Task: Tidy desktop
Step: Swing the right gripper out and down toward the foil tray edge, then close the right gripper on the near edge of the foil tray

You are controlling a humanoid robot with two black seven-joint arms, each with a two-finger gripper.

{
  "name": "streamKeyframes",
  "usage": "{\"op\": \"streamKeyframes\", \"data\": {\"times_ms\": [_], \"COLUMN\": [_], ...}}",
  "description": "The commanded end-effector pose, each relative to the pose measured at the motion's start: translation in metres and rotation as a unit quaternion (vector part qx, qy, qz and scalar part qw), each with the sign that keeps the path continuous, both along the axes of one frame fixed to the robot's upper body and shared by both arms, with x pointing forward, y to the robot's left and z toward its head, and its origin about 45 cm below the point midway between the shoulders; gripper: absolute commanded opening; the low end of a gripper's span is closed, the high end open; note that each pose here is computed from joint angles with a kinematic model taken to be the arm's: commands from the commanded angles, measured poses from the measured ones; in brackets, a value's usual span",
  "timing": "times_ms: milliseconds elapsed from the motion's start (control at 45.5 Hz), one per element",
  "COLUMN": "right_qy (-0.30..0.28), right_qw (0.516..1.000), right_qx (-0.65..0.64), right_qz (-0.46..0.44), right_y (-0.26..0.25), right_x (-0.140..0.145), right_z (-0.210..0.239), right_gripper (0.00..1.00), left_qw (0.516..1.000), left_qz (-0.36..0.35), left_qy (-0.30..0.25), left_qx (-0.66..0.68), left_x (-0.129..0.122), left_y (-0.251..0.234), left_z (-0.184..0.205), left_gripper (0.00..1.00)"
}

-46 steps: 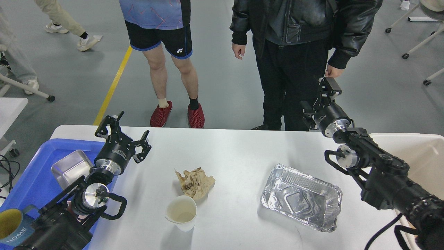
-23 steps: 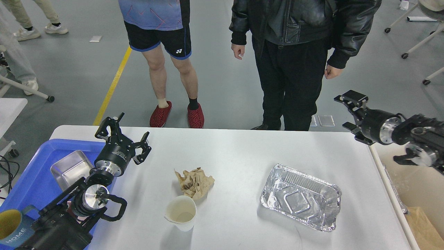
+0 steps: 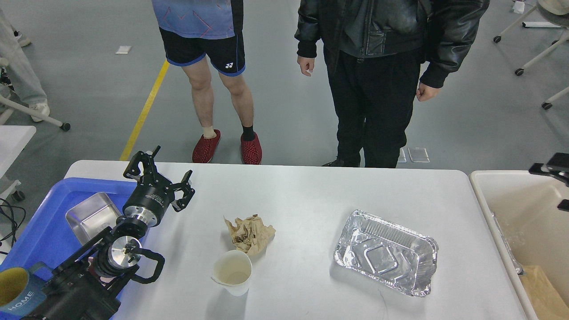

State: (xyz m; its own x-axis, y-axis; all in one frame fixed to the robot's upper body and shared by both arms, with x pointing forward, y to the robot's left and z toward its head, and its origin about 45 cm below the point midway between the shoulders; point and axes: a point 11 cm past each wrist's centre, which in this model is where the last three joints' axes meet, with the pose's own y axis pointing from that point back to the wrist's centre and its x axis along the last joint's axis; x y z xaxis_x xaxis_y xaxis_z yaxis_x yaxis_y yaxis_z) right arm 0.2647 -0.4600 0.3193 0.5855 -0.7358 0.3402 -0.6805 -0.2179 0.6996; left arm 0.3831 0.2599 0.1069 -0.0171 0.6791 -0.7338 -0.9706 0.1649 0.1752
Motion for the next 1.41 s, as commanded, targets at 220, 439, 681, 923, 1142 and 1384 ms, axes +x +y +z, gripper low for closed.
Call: {"op": "streamKeyframes", "data": {"times_ms": [220,439,681,923,1142,1384], "right_qy": [0.045,0.086,0.122,0.135,0.128,0.128], "right_qw": [0.999,0.995,0.992,0.990,0.990,0.987], "right_qx": [-0.023,-0.035,-0.026,-0.008,-0.002,-0.001], "right_qz": [0.014,0.045,0.027,0.036,0.065,0.096], "right_y": [-0.003,0.024,0.032,0.058,0.086,0.110], "right_x": [-0.016,-0.015,-0.006,-0.004,-0.001,-0.004], "right_z": [-0.029,-0.104,-0.175,-0.207,-0.219,-0.233], "right_gripper": [1.00,1.00,1.00,1.00,1.00,0.97], "left_qw": [1.000,1.000,1.000,1.000,0.999,0.999], "left_qz": [-0.003,-0.006,-0.007,-0.013,-0.025,-0.029], "left_qy": [0.002,0.004,0.002,-0.007,-0.019,-0.013], "left_qx": [0.002,0.005,0.006,0.005,-0.005,-0.005], "left_x": [-0.001,-0.002,-0.002,-0.002,-0.004,-0.005], "left_y": [-0.002,-0.003,-0.002,-0.001,-0.002,-0.004], "left_z": [-0.001,-0.003,-0.002,0.002,0.005,0.004], "left_gripper": [0.97,0.97,0.97,0.97,0.97,0.97]}}
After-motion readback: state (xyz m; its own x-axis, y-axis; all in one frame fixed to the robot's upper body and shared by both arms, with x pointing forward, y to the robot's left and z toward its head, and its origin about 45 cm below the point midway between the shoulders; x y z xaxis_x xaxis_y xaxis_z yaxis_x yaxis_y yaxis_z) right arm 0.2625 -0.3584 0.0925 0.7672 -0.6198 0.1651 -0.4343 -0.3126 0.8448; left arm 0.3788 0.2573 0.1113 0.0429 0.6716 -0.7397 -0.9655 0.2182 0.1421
